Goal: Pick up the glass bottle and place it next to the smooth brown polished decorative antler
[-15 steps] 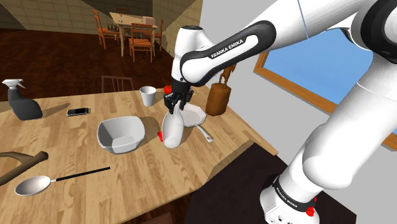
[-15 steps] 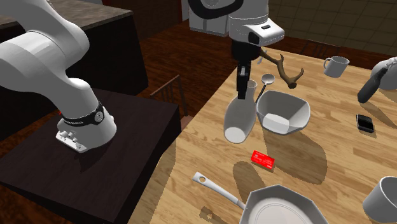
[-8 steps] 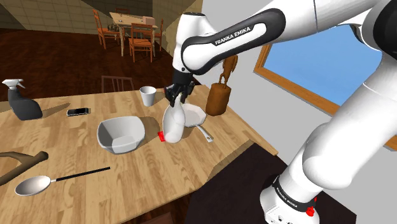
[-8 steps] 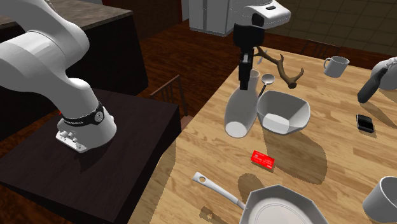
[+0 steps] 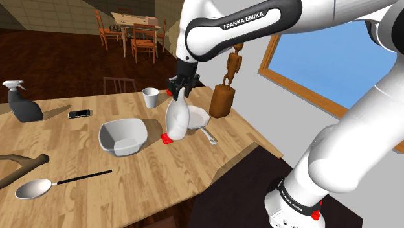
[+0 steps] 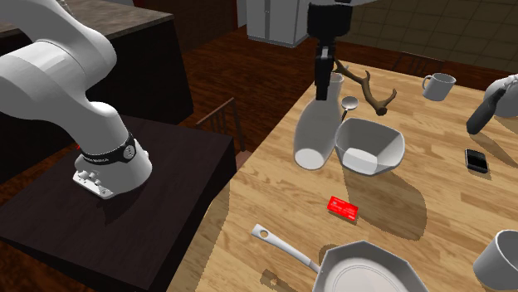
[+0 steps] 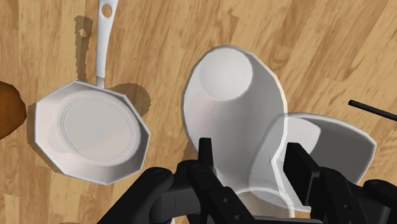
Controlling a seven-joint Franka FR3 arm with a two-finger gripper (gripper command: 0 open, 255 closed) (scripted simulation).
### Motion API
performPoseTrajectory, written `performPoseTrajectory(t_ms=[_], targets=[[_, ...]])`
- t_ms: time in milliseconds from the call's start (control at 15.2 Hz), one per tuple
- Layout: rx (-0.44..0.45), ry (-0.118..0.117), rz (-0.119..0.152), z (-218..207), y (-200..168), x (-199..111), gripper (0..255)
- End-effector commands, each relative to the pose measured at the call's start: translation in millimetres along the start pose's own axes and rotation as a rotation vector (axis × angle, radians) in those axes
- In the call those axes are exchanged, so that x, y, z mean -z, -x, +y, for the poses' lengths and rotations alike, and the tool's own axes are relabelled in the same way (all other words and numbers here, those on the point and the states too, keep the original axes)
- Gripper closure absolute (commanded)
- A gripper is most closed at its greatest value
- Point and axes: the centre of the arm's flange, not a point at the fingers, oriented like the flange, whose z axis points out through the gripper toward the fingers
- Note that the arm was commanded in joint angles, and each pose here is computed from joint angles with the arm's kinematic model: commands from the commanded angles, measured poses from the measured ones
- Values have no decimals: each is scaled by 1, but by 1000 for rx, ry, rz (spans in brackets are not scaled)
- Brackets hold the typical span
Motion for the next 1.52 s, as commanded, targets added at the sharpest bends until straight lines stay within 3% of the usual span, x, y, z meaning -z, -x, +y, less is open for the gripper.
performPoseTrajectory(t_ms=[0, 1452], targets=[[0, 0, 0, 1, -2, 11, 255], [0, 0, 0, 3, -15, 127, 255]])
